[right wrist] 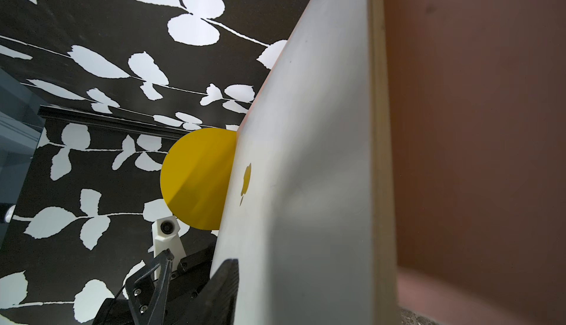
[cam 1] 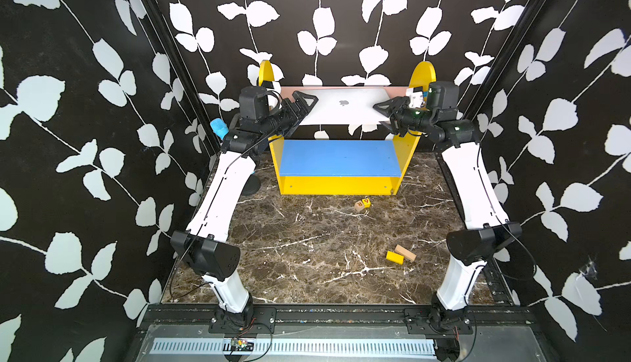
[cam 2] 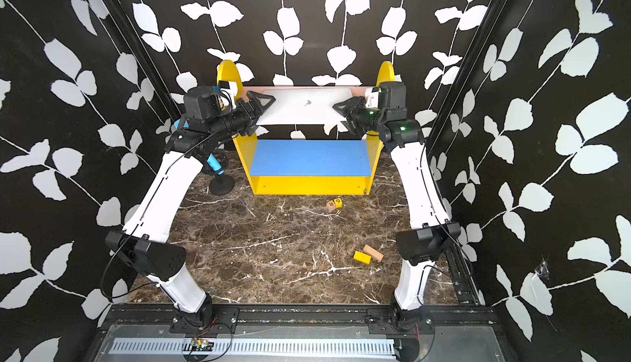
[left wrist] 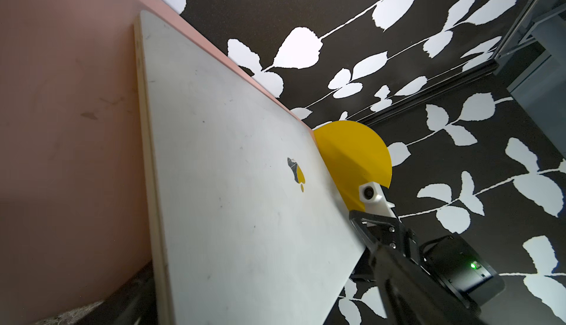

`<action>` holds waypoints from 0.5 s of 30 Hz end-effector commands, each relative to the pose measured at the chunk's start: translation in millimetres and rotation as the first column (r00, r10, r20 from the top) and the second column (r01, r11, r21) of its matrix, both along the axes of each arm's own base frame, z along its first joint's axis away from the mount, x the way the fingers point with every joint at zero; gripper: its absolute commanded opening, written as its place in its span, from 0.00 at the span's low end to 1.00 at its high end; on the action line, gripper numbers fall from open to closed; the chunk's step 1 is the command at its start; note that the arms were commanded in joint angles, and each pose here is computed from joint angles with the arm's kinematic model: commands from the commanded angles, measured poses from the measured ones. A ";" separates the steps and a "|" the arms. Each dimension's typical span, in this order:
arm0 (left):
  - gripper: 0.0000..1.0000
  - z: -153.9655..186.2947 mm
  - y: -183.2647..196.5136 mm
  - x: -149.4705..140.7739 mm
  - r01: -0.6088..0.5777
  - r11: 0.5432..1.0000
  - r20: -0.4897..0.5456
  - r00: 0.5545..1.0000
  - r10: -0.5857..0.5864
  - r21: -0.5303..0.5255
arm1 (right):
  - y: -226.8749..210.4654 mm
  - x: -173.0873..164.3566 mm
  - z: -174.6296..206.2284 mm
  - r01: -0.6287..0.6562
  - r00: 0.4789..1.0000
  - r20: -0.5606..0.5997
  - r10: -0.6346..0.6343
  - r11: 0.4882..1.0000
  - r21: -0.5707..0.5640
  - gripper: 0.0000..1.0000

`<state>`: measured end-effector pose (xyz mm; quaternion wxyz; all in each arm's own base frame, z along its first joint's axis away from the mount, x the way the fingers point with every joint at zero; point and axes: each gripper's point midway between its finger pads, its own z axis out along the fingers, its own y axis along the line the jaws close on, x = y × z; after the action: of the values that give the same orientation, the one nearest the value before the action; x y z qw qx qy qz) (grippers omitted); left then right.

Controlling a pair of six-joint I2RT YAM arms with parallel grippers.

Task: Close the laptop lid and set it aside
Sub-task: Place the laptop on the shelf.

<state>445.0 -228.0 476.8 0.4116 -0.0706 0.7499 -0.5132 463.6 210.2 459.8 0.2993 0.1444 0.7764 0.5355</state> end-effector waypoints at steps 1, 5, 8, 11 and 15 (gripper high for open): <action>0.98 31.8 5.5 -24.4 0.027 1.000 0.087 0.996 -0.026 -0.008 | -1.1 -11.1 38.9 -0.031 0.990 0.141 0.030 0.999 0.006 0.54; 0.98 32.0 6.6 -27.5 0.032 0.999 0.090 0.995 -0.032 -0.009 | -5.1 -8.1 35.1 -0.017 0.991 0.134 0.018 1.000 -0.004 0.60; 0.99 30.8 9.4 -28.1 0.031 1.000 0.086 0.996 -0.030 -0.005 | -7.2 -8.0 31.6 -0.008 0.992 0.128 0.011 1.000 -0.021 0.64; 0.98 28.5 13.8 -27.1 0.022 1.000 0.083 0.996 -0.022 -0.004 | -11.2 -7.9 26.8 0.005 0.993 0.120 0.000 0.999 -0.043 0.66; 0.99 24.3 19.2 -25.9 0.012 1.000 0.077 0.997 -0.012 -0.003 | -18.1 -9.9 22.4 0.030 0.993 0.114 -0.021 0.997 -0.075 0.68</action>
<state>437.3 -217.7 475.8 0.4084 -0.0691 0.7519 -0.5129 460.3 204.5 460.9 0.3101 0.1279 0.7841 0.5222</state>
